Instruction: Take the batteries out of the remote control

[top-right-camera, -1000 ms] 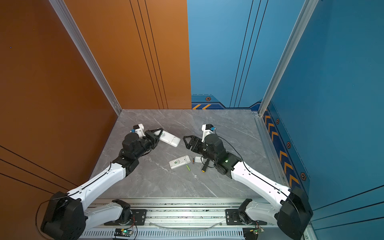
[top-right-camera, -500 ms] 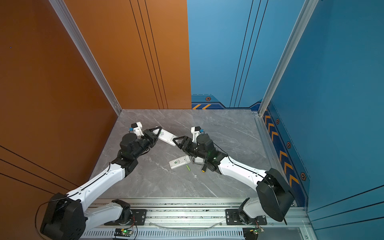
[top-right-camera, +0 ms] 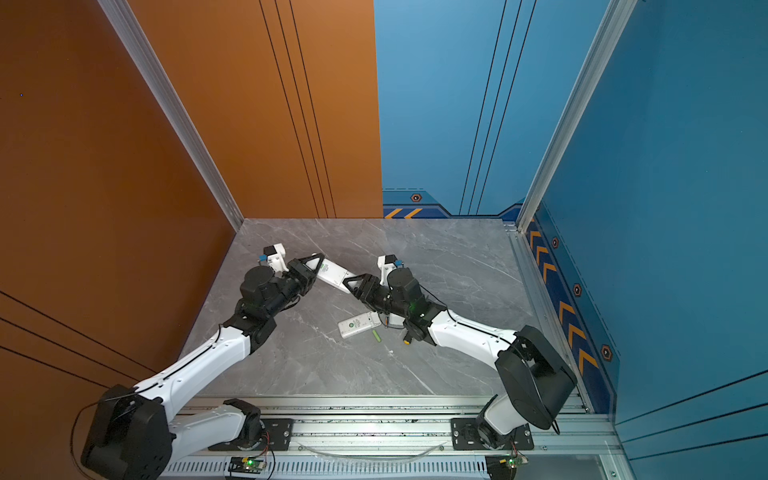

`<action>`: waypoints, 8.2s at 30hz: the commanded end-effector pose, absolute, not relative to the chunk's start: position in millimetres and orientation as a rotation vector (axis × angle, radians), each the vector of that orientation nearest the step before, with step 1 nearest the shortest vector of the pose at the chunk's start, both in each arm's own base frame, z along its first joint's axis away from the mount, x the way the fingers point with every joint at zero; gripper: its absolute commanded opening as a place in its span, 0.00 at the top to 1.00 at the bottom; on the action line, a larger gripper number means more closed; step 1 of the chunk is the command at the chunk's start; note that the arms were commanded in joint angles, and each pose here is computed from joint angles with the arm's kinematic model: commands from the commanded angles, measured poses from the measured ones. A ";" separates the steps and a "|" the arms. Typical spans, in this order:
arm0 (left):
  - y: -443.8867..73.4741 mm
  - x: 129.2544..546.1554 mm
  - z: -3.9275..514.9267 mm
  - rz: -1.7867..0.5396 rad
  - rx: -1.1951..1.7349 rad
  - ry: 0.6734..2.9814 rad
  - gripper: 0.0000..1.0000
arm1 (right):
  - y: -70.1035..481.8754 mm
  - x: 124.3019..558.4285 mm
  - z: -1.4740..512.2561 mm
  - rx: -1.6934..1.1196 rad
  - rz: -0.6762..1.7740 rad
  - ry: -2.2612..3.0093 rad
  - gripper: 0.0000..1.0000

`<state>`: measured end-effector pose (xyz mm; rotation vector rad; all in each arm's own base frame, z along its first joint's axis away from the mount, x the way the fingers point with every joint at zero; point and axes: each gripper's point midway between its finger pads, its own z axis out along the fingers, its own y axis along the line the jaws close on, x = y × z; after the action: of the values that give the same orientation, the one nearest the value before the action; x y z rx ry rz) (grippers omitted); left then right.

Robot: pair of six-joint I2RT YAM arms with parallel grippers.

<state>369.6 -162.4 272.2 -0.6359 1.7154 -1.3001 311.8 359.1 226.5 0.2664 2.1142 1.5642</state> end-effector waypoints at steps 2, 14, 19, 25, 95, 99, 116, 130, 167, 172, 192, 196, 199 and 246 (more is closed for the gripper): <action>-168.9 368.7 284.6 -1.330 -0.573 1.687 1.00 | 366.3 315.8 237.1 0.260 1.602 2.075 0.47; -161.4 371.8 282.4 -1.304 -0.596 1.682 1.00 | 355.2 305.7 220.6 0.260 1.544 2.126 0.75; -160.7 371.7 280.2 -1.302 -0.599 1.686 1.00 | 351.9 305.1 218.4 0.266 1.525 2.131 0.83; -158.8 372.2 282.0 -1.298 -0.599 1.683 1.00 | 353.5 303.0 215.4 0.252 1.522 2.148 0.91; -152.4 366.6 264.2 -1.240 -0.607 1.730 1.00 | 344.9 303.8 209.7 0.311 1.534 2.100 0.58; -149.7 366.6 259.6 -1.226 -0.621 1.737 1.00 | 344.6 302.4 211.8 0.304 1.534 2.104 0.60; -147.7 365.8 231.9 -1.164 -0.624 1.805 1.00 | 344.5 302.8 222.0 0.305 1.556 2.078 0.91; -144.2 384.0 192.1 -1.185 -0.634 1.852 1.00 | 253.4 334.8 159.7 0.359 0.616 2.576 1.00; -163.6 407.4 59.5 -0.994 -0.851 2.048 0.10 | 161.3 350.3 118.2 0.445 -0.009 2.673 0.21; -145.7 386.5 82.0 -0.792 -0.778 2.203 0.01 | 169.9 303.8 111.7 0.420 0.106 2.743 0.22; -173.6 354.5 199.6 -0.733 -0.374 2.340 0.02 | 192.5 258.7 32.5 0.450 0.081 2.823 0.42; -171.4 344.6 215.9 -0.749 -0.360 2.312 0.02 | 192.6 257.6 24.4 0.440 0.062 2.833 0.45; -169.1 337.8 222.1 -0.749 -0.347 2.308 0.02 | 190.0 259.5 17.9 0.435 0.032 2.834 0.48; -274.8 307.5 219.7 -1.531 -1.047 2.250 0.36 | 236.6 235.9 204.2 -1.020 -0.329 2.148 1.00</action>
<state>306.7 -274.7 225.0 -1.0018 2.2740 -1.5304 230.4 240.3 189.2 -0.9949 2.2256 -0.2072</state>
